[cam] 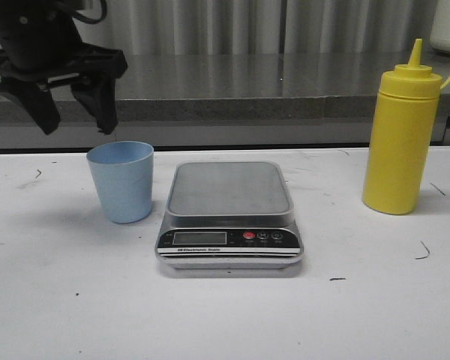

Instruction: Pour seasoning into cup on scale with both arms

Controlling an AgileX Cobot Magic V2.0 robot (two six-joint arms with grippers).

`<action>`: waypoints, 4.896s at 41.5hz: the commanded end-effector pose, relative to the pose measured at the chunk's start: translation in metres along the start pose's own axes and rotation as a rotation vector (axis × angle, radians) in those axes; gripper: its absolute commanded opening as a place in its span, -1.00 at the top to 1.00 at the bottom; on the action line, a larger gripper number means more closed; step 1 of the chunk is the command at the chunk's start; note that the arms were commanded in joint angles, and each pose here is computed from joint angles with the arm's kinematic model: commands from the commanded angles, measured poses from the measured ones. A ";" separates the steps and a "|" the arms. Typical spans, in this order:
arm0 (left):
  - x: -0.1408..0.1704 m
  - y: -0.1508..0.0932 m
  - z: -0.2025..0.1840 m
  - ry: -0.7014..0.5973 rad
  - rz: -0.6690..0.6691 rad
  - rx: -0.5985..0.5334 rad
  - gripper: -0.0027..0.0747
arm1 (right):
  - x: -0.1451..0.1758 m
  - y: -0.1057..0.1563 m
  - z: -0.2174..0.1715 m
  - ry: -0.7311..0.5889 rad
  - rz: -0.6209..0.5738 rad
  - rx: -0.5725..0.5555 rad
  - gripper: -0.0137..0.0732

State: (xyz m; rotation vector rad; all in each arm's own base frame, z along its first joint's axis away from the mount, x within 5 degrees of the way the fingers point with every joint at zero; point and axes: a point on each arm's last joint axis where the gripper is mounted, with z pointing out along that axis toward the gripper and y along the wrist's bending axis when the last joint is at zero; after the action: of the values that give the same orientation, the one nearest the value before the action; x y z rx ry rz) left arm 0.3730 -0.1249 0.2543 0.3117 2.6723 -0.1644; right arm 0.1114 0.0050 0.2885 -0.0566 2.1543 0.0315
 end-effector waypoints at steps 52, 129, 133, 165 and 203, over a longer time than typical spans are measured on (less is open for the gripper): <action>-0.026 -0.046 -0.066 -0.218 0.082 0.092 0.98 | -0.014 0.000 -0.003 -0.097 -0.002 0.004 -0.70; -0.056 -0.117 -0.008 -0.164 0.155 0.099 0.46 | -0.014 0.000 -0.003 -0.096 -0.002 0.004 -0.70; -0.057 -0.117 -0.009 -0.166 0.155 0.099 0.10 | -0.014 0.000 -0.003 -0.096 -0.002 0.004 -0.70; 0.019 -0.078 -0.158 -0.364 0.278 0.106 -0.07 | -0.013 0.000 -0.003 -0.083 -0.002 0.003 -0.70; 0.223 -0.001 -0.236 -0.689 0.185 0.158 -0.07 | -0.015 -0.001 -0.003 -0.107 -0.002 0.004 -0.70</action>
State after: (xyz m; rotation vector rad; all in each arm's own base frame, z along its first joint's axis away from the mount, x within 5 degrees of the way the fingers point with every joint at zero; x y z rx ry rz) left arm 0.0830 -0.0455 0.3537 0.4888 2.0583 -0.3048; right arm 0.1120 0.0052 0.2893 -0.0556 2.1432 0.0347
